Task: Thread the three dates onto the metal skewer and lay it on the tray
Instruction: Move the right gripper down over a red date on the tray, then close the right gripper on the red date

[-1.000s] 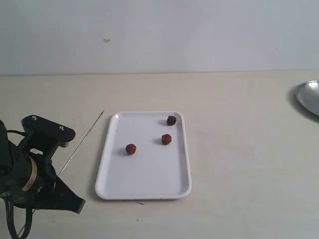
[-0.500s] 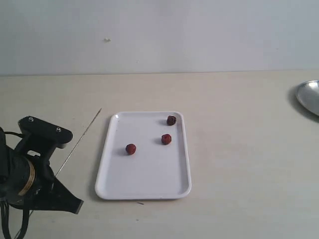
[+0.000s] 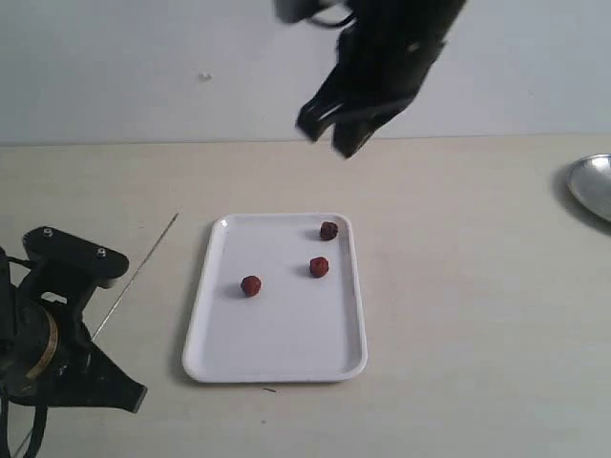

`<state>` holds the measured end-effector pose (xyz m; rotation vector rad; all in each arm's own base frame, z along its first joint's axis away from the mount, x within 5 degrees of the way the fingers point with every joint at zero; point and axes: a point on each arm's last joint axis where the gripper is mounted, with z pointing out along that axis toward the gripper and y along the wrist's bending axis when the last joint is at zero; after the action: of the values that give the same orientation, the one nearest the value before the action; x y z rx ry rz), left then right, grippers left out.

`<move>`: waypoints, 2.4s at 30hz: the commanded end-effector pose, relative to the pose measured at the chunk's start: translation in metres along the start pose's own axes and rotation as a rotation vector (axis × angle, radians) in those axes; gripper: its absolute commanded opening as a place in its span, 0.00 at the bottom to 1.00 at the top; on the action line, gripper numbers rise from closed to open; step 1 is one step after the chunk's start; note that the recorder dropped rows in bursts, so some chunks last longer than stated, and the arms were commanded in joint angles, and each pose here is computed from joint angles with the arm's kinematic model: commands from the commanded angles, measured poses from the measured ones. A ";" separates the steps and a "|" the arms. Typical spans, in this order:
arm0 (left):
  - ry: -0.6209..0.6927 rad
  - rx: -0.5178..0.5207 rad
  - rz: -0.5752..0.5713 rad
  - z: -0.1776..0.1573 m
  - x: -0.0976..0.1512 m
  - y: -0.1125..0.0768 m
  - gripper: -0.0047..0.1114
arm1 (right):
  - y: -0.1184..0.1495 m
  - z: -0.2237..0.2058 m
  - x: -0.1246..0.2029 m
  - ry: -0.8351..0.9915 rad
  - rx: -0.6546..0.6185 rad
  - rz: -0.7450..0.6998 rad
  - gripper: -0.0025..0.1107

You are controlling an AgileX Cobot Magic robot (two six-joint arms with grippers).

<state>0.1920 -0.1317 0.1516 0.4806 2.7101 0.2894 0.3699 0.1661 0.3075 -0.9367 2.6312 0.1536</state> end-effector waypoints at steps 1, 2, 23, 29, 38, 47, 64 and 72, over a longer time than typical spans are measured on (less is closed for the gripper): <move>0.029 -0.041 -0.050 0.001 0.002 0.010 0.04 | 0.017 0.049 -0.013 0.112 -0.038 -0.062 0.02; 0.035 -0.044 -0.060 0.002 0.003 0.011 0.04 | 0.018 0.059 -0.015 0.125 -0.045 -0.064 0.02; 0.039 -0.035 -0.062 0.006 0.007 0.013 0.04 | 0.084 0.161 -0.040 0.239 -0.019 -0.173 0.44; 0.058 -0.031 -0.050 0.010 0.016 0.013 0.04 | 0.082 0.173 -0.041 0.220 0.006 -0.185 0.44; 0.059 -0.031 -0.058 0.010 0.016 0.013 0.04 | 0.077 0.179 -0.047 0.151 0.060 -0.204 0.44; 0.058 -0.032 -0.057 0.010 0.016 0.013 0.04 | 0.077 0.180 -0.045 0.174 0.056 -0.185 0.44; 0.058 -0.032 -0.057 0.010 0.016 0.013 0.04 | 0.072 0.203 -0.040 0.188 0.054 -0.169 0.44; 0.058 -0.032 -0.057 0.010 0.016 0.013 0.04 | 0.072 0.205 -0.040 0.186 0.054 -0.169 0.44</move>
<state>0.1856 -0.1135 0.1401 0.4081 2.7666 0.3341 0.4081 0.2908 0.1277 -1.2183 2.7017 -0.0484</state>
